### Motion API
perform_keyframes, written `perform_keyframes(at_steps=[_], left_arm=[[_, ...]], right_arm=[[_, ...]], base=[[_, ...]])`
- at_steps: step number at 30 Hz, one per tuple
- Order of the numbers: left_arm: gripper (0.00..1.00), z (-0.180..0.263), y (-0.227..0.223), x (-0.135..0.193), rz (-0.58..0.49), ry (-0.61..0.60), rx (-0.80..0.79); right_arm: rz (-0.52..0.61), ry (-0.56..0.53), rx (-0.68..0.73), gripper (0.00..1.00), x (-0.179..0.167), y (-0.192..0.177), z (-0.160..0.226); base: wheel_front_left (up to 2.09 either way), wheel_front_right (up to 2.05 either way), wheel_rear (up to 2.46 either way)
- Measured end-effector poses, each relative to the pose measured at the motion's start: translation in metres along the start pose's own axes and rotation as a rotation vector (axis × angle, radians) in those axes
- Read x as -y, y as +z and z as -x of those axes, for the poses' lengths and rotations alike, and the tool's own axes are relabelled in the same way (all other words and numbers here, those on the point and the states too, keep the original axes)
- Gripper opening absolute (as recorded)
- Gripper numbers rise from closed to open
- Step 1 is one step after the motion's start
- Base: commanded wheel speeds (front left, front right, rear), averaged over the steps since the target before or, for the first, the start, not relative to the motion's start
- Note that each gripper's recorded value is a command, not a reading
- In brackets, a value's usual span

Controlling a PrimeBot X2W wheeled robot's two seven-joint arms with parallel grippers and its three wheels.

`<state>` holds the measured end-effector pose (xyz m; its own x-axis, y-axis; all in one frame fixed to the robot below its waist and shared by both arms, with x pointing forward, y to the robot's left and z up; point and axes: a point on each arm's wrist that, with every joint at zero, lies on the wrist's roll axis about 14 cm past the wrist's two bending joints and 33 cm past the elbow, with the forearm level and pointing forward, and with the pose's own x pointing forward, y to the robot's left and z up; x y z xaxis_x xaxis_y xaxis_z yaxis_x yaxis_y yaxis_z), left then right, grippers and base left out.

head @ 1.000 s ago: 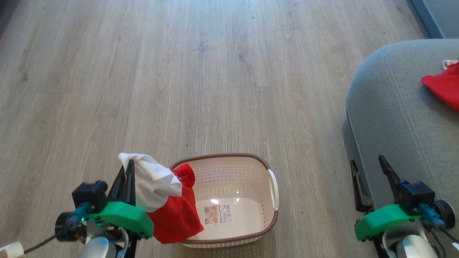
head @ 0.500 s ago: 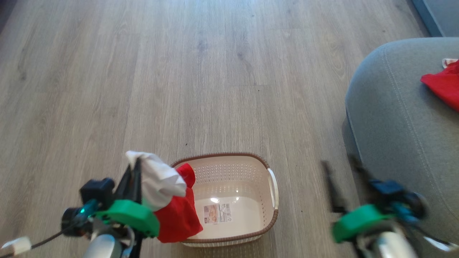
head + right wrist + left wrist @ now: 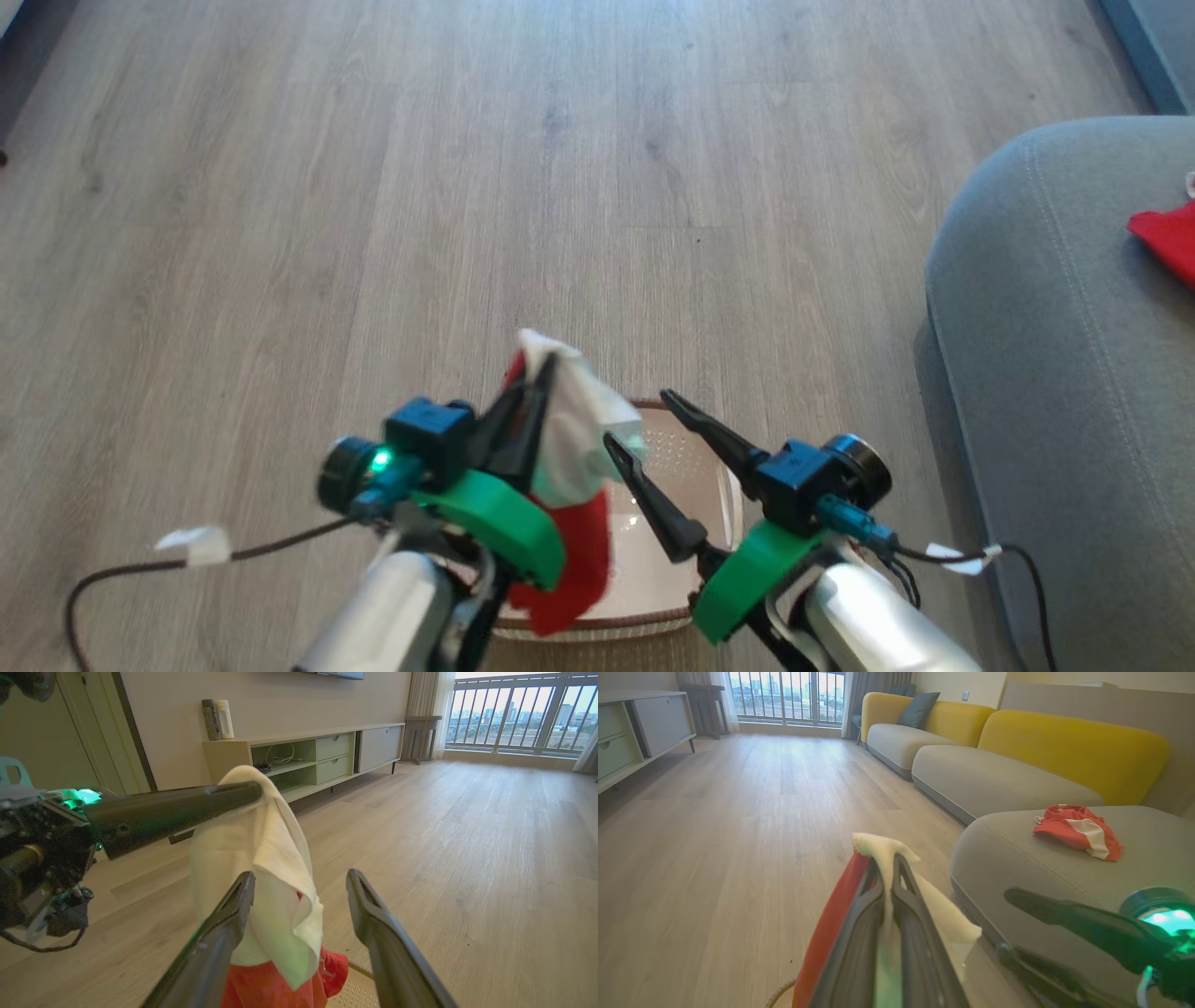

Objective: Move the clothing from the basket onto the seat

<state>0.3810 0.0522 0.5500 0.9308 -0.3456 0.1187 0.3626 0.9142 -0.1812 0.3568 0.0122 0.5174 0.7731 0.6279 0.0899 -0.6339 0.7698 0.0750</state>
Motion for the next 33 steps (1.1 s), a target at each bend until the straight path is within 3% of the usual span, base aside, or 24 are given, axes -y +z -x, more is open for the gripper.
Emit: perform_keyframes(at_steps=[14,15,16,17,18,29,30,31,32,33], left_arm=[[0.0,-0.001,0.015,0.077,0.022,-0.235,0.027],[0.0,-0.001,0.015,0.079,0.025,-0.242,0.027],[0.0,-0.001,0.014,0.081,0.03,-0.248,0.022],[0.0,-0.001,0.013,0.082,0.036,-0.254,0.015],[0.0,-0.001,0.012,0.084,0.044,-0.258,0.011],[0.0,-0.005,0.011,0.092,0.081,-0.283,0.003],[0.1,-0.005,0.011,0.091,0.082,-0.283,0.006],[0.1,-0.006,0.011,0.091,0.083,-0.283,0.009],[0.31,-0.006,0.01,0.091,0.083,-0.281,0.01],[0.44,-0.006,0.009,0.091,0.082,-0.28,0.009]], right_arm=[[-0.001,0.012,-0.066,1.0,0.008,-0.017,-0.004],[-0.008,0.006,-0.073,0.93,0.01,-0.019,-0.003],[-0.016,0.001,-0.079,0.43,0.012,-0.021,-0.002],[-0.023,-0.004,-0.085,0.1,0.013,-0.023,-0.001],[-0.032,-0.008,-0.089,0.0,0.014,-0.025,-0.001],[-0.057,-0.033,-0.089,0.0,0.026,-0.023,0.002],[-0.06,-0.039,-0.085,0.0,0.028,-0.022,0.003],[-0.061,-0.047,-0.081,0.0,0.031,-0.02,0.003],[-0.06,-0.054,-0.076,0.0,0.033,-0.018,0.004],[-0.059,-0.061,-0.071,0.0,0.036,-0.017,0.005]], base=[[0.0,0.0,0.0],[0.0,0.0,0.0],[0.0,0.0,0.0],[0.0,0.0,0.0],[0.0,0.0,0.0],[0.0,0.0,0.0],[0.0,0.0,0.0],[0.0,0.0,0.0],[0.0,0.0,0.0],[0.0,0.0,0.0]])
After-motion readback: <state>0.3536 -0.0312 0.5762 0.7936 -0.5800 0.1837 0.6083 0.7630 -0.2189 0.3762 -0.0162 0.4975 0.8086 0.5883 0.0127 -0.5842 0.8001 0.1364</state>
